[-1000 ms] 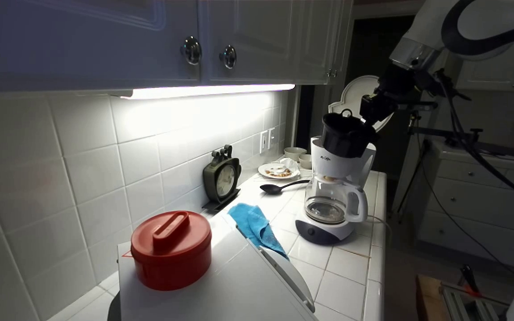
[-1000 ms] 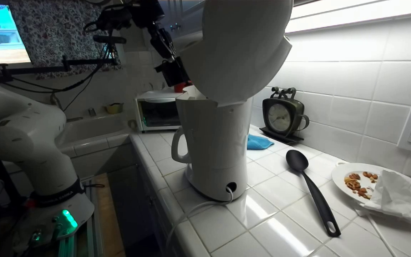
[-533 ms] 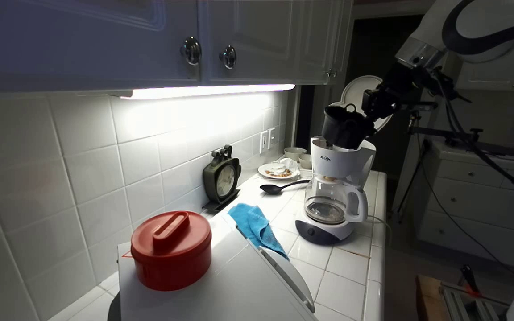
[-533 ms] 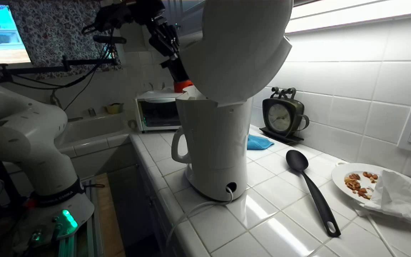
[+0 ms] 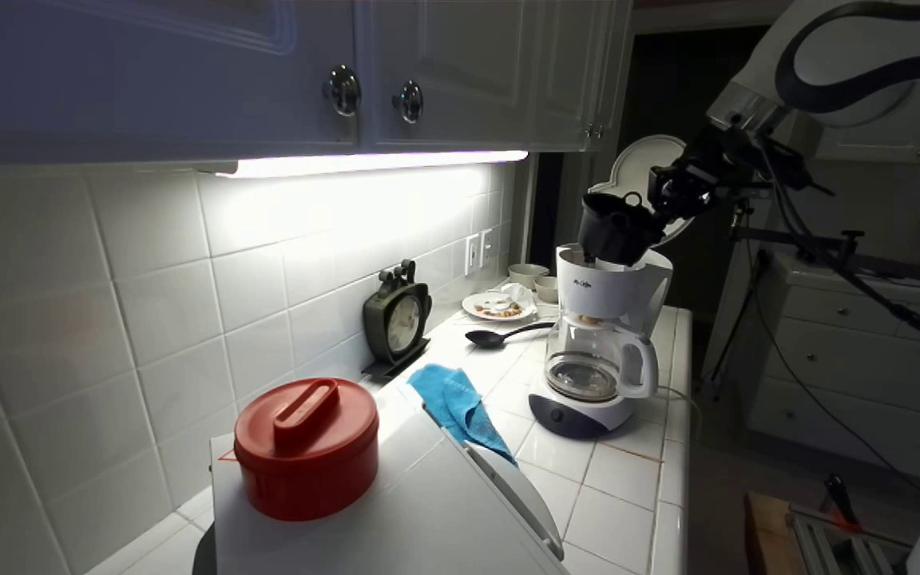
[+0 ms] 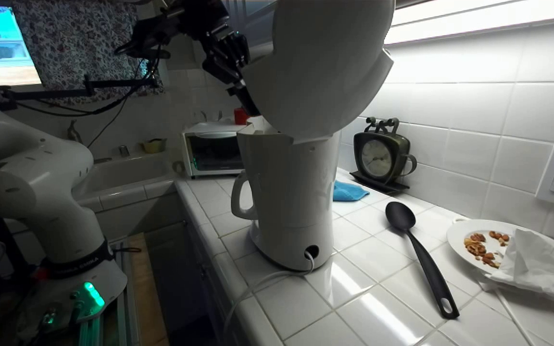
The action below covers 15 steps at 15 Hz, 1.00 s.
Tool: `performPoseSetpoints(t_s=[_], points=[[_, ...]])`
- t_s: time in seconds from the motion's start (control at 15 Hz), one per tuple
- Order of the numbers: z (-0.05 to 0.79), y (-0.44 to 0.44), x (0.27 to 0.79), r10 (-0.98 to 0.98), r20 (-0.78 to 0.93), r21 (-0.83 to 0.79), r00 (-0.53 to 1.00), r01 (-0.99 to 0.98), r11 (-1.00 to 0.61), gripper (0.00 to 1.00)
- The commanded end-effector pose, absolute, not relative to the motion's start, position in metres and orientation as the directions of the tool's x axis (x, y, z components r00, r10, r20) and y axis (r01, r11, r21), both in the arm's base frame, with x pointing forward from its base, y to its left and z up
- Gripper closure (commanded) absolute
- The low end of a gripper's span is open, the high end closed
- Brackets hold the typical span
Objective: Place the coffee strainer inside the coffee maker
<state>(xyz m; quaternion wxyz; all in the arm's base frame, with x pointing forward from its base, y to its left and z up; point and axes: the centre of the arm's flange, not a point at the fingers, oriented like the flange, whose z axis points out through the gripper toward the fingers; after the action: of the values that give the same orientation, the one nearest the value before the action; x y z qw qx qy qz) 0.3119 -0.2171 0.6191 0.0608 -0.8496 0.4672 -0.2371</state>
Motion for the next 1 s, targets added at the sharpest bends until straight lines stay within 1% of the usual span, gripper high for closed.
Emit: performPoseSetpoints(t_s=[0.0, 0.6, 0.67, 0.73, 0.93], points=[[0.614, -0.228, 0.319, -0.856, 0.325, -0.370, 0.401, -0.779, -0.506, 0.97], [0.592, -0.244, 0.335, -0.880, 0.255, -0.373, 0.400, -0.799, -0.471, 0.97], [0.590, -0.245, 0.336, -0.881, 0.247, -0.372, 0.404, -0.800, -0.472, 0.66], [0.589, -0.245, 0.338, -0.881, 0.245, -0.368, 0.405, -0.802, -0.471, 0.64], [0.589, -0.243, 0.340, -0.879, 0.246, -0.360, 0.408, -0.804, -0.473, 0.44]])
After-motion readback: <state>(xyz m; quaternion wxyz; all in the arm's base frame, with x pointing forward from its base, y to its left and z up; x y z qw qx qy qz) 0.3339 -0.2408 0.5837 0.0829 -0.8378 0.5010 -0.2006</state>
